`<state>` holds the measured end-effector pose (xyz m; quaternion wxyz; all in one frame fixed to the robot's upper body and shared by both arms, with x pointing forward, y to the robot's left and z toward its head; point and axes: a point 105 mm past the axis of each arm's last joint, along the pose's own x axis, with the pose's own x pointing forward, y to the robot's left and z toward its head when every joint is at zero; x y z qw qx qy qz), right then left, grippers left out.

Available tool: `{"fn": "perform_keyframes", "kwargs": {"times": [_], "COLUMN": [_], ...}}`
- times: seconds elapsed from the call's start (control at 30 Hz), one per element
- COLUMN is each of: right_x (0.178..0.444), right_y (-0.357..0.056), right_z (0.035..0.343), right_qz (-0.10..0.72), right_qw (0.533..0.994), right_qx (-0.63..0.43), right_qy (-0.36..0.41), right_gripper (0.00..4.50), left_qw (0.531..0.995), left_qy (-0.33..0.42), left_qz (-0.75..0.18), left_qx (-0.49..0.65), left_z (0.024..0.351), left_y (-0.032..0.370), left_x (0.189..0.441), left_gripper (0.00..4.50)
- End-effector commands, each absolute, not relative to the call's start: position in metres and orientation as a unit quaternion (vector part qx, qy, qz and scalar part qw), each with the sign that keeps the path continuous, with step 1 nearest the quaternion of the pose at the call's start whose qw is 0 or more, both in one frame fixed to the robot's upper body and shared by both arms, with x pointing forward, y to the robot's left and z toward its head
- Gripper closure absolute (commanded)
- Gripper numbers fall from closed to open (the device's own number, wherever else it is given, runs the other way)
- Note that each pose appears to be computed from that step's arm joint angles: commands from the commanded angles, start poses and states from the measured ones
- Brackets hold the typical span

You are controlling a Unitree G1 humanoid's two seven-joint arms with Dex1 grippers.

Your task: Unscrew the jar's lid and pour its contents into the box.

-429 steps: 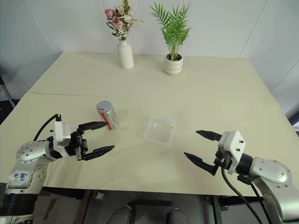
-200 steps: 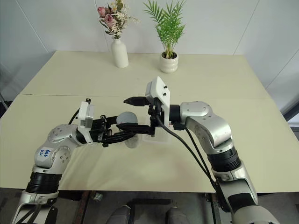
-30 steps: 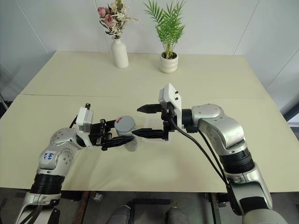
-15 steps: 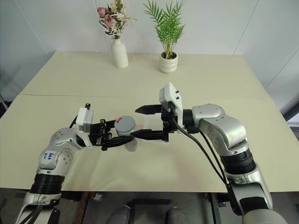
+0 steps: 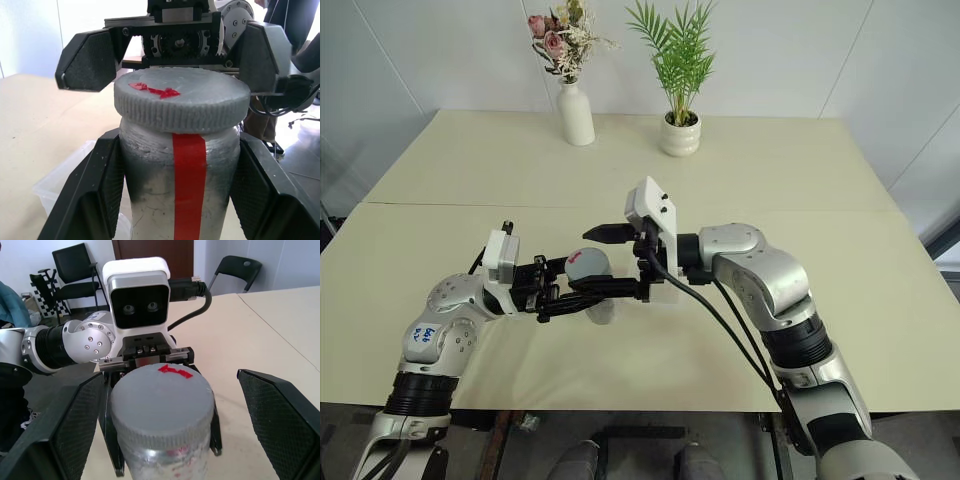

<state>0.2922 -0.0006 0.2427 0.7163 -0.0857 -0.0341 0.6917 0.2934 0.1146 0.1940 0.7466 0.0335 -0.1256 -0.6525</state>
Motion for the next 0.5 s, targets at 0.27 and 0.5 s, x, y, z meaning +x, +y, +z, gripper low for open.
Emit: {"fn": "perform_keyframes", "kwargs": {"times": [0.27,0.5], "right_x": [0.296,0.298], "right_y": [-0.008,-0.019], "right_z": [0.253,0.253], "right_qz": [0.677,0.67], "right_qw": [0.727,0.734], "right_qx": [-0.096,-0.097], "right_qy": [-0.055,-0.053], "right_gripper": [0.05,0.05], "left_qw": [0.742,0.742], "left_qy": [-0.148,-0.147], "left_qz": [-0.653,-0.653], "left_qx": [0.042,0.042], "left_z": [0.204,0.204], "left_y": [0.114,0.114], "left_x": [0.29,0.29], "left_gripper": [1.99,1.99]}}
